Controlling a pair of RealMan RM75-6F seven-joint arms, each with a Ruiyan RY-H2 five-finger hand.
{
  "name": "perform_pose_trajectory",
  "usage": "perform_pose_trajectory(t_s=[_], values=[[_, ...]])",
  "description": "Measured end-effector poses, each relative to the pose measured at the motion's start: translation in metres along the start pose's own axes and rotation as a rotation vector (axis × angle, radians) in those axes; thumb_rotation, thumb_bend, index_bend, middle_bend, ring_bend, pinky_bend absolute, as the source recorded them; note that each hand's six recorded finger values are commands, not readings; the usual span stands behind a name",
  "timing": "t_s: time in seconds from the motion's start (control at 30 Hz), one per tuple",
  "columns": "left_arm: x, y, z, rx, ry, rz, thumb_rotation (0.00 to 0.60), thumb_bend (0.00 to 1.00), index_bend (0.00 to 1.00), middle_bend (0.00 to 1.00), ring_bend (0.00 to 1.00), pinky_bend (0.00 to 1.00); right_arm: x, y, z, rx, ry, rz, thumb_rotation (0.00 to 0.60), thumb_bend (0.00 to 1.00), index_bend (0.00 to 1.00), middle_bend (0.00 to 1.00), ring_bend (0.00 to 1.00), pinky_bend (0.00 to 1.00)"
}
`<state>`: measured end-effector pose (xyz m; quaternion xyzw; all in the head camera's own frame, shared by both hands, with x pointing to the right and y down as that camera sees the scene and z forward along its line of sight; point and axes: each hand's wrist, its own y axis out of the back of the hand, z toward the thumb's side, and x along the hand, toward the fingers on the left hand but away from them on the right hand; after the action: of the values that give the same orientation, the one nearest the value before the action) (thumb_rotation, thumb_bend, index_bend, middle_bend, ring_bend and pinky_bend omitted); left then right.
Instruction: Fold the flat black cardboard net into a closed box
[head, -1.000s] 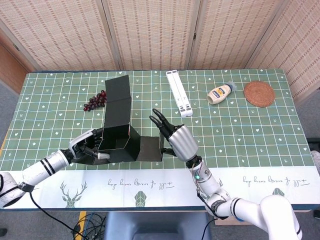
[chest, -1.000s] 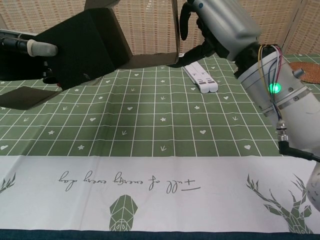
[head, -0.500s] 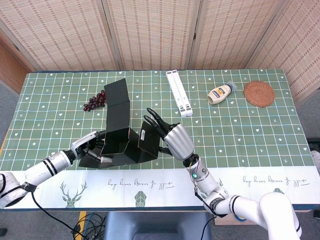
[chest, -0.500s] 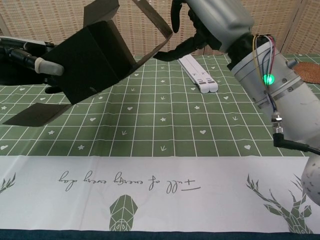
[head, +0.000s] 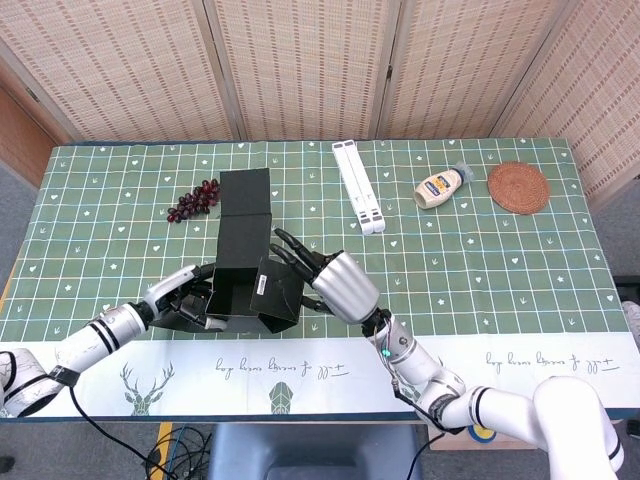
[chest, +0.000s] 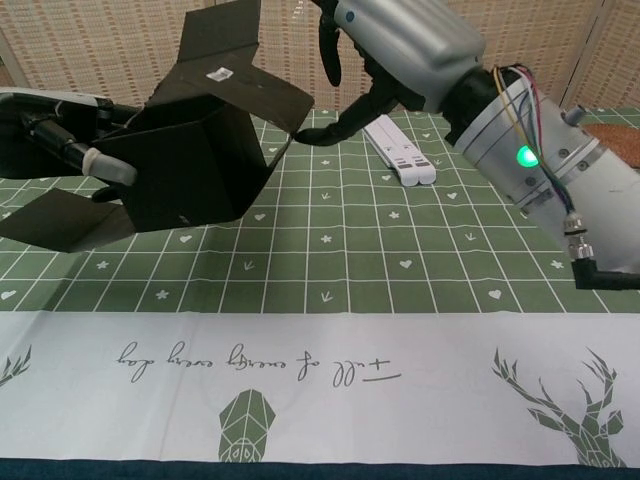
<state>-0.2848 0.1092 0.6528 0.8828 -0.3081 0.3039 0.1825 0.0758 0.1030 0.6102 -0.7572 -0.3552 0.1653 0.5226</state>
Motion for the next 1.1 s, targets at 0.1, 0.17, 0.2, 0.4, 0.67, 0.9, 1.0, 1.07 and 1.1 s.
perform_pose_trajectory(t_s=[0.1, 0.17, 0.2, 0.4, 0.67, 0.9, 1.0, 1.07, 1.1], values=[[0.001, -0.002, -0.003, 0.005, 0.002, 0.003, 0.600, 0.09, 0.23, 0.19, 0.54, 0.69, -0.001, -0.003, 0.005, 0.012, 0.029, 0.012, 0.600, 0.10, 0.00, 0.01, 0.62, 1.00], [0.002, -0.003, -0.005, 0.014, 0.006, 0.004, 0.600, 0.09, 0.23, 0.19, 0.55, 0.69, -0.001, -0.005, 0.008, 0.022, 0.049, 0.019, 0.600, 0.11, 0.00, 0.03, 0.62, 1.00], [0.003, -0.004, -0.006, 0.018, 0.008, 0.005, 0.600, 0.09, 0.23, 0.19, 0.54, 0.69, -0.001, -0.007, 0.009, 0.028, 0.060, 0.025, 0.600, 0.12, 0.00, 0.04, 0.62, 1.00], [0.007, -0.008, -0.013, 0.045, 0.015, 0.006, 0.600, 0.09, 0.23, 0.19, 0.54, 0.69, 0.001, -0.019, 0.015, 0.080, 0.122, 0.080, 0.600, 0.14, 0.03, 0.15, 0.65, 1.00], [0.020, -0.020, -0.026, 0.115, 0.024, -0.008, 0.600, 0.09, 0.23, 0.19, 0.54, 0.69, 0.013, -0.040, 0.014, 0.124, 0.166, 0.173, 0.600, 0.21, 0.10, 0.20, 0.66, 1.00], [0.033, -0.029, -0.037, 0.190, 0.037, -0.021, 0.600, 0.09, 0.23, 0.19, 0.54, 0.69, 0.022, -0.061, 0.014, 0.151, 0.195, 0.236, 0.600, 0.21, 0.10, 0.20, 0.66, 1.00], [0.037, -0.032, -0.041, 0.231, 0.042, -0.021, 0.600, 0.09, 0.23, 0.19, 0.54, 0.69, 0.022, -0.067, 0.016, 0.157, 0.203, 0.253, 0.600, 0.21, 0.10, 0.20, 0.66, 1.00], [0.040, -0.034, -0.044, 0.260, 0.047, -0.021, 0.600, 0.09, 0.23, 0.19, 0.54, 0.69, 0.022, -0.070, 0.016, 0.161, 0.209, 0.263, 0.600, 0.21, 0.10, 0.20, 0.66, 1.00], [0.042, -0.035, -0.046, 0.272, 0.049, -0.022, 0.600, 0.09, 0.23, 0.19, 0.54, 0.69, 0.022, -0.071, 0.016, 0.163, 0.211, 0.268, 0.600, 0.21, 0.10, 0.20, 0.67, 1.00]])
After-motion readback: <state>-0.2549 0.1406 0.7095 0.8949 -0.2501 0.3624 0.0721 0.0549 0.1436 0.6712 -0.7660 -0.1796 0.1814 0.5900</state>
